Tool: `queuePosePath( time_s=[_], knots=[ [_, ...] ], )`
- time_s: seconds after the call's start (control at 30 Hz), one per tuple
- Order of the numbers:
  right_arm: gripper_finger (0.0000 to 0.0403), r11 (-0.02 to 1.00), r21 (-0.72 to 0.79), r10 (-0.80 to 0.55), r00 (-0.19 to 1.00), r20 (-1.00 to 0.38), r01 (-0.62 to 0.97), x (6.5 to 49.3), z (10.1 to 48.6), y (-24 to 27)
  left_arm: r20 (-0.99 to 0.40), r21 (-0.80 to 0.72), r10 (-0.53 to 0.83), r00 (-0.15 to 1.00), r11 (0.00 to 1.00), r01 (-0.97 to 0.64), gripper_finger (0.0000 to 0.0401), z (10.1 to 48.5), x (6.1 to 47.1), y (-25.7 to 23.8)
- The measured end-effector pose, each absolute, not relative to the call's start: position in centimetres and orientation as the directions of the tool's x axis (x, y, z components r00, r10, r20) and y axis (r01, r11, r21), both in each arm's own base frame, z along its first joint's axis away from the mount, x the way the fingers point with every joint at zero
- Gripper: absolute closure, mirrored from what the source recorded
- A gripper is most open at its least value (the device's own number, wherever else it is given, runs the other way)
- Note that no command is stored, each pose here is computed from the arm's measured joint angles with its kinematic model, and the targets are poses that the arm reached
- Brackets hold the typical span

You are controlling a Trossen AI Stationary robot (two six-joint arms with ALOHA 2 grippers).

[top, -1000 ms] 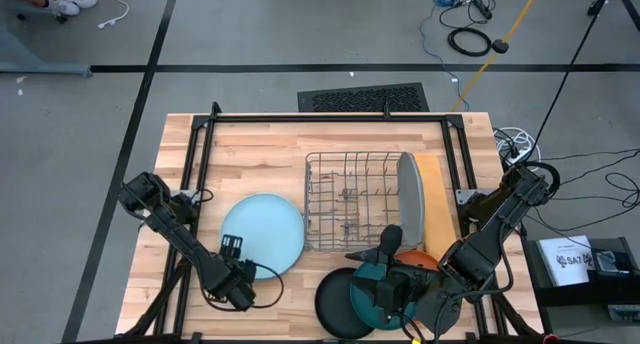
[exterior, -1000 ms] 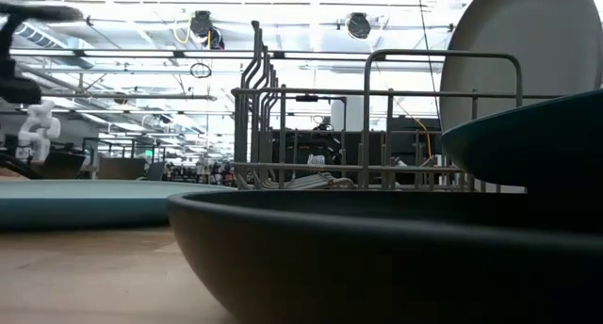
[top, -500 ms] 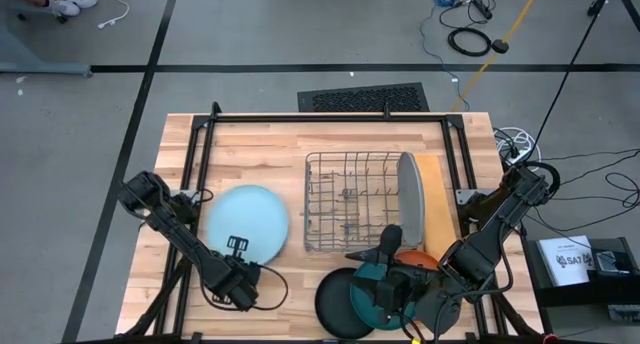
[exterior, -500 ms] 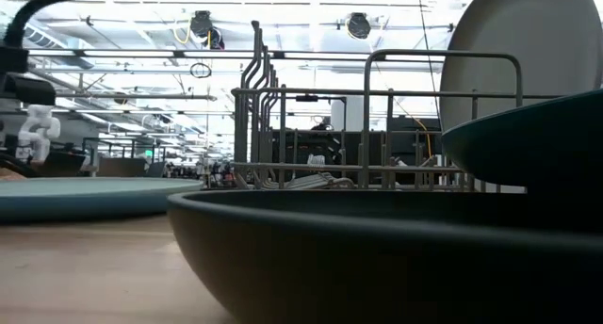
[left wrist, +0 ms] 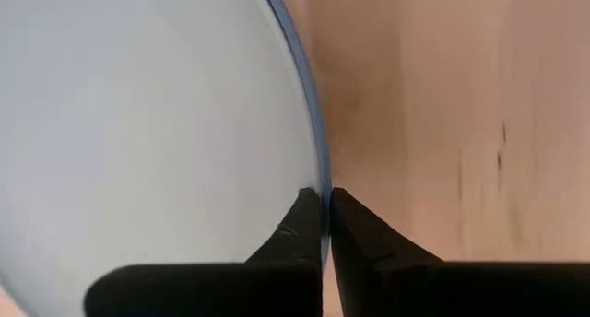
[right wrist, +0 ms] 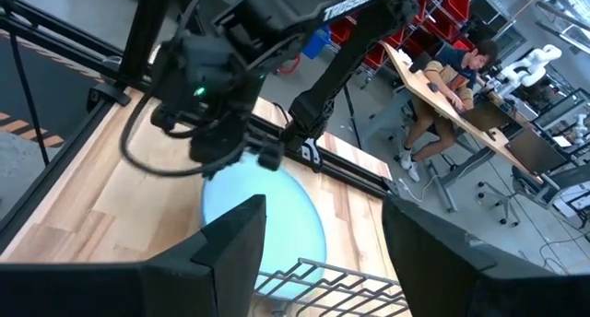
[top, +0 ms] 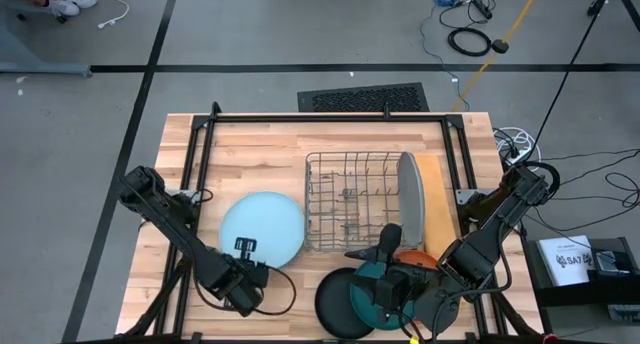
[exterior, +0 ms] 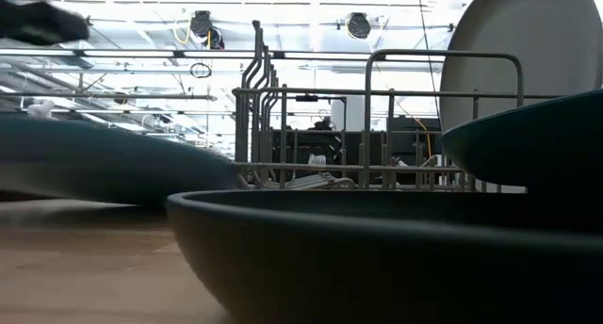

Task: Sort dishes
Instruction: Put the light blue plate into the dish rack

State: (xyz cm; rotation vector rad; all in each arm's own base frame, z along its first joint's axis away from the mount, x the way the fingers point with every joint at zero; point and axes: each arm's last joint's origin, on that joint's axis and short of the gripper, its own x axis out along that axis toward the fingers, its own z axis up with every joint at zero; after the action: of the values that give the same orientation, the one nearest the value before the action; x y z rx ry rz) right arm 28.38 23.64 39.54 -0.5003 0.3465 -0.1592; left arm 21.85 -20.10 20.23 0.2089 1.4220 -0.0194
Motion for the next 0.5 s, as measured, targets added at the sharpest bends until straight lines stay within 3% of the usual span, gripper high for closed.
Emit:
queuePosePath(
  time_s=[0.2,0.5],
  knots=[
    [0.0193,0.867,-0.495,-0.233,0.929,-0.286,0.065,28.4,39.5,23.6,-0.953,0.136,0.130,0.275,0.991,0.002,0.0397,22.3,21.6,-19.4],
    [0.0193,0.866,-0.497,-0.234,0.929,-0.288,0.064,28.4,39.5,23.6,-0.863,0.117,0.136,0.487,0.991,-0.070,0.0401,25.2,20.5,-19.5]
  ],
)
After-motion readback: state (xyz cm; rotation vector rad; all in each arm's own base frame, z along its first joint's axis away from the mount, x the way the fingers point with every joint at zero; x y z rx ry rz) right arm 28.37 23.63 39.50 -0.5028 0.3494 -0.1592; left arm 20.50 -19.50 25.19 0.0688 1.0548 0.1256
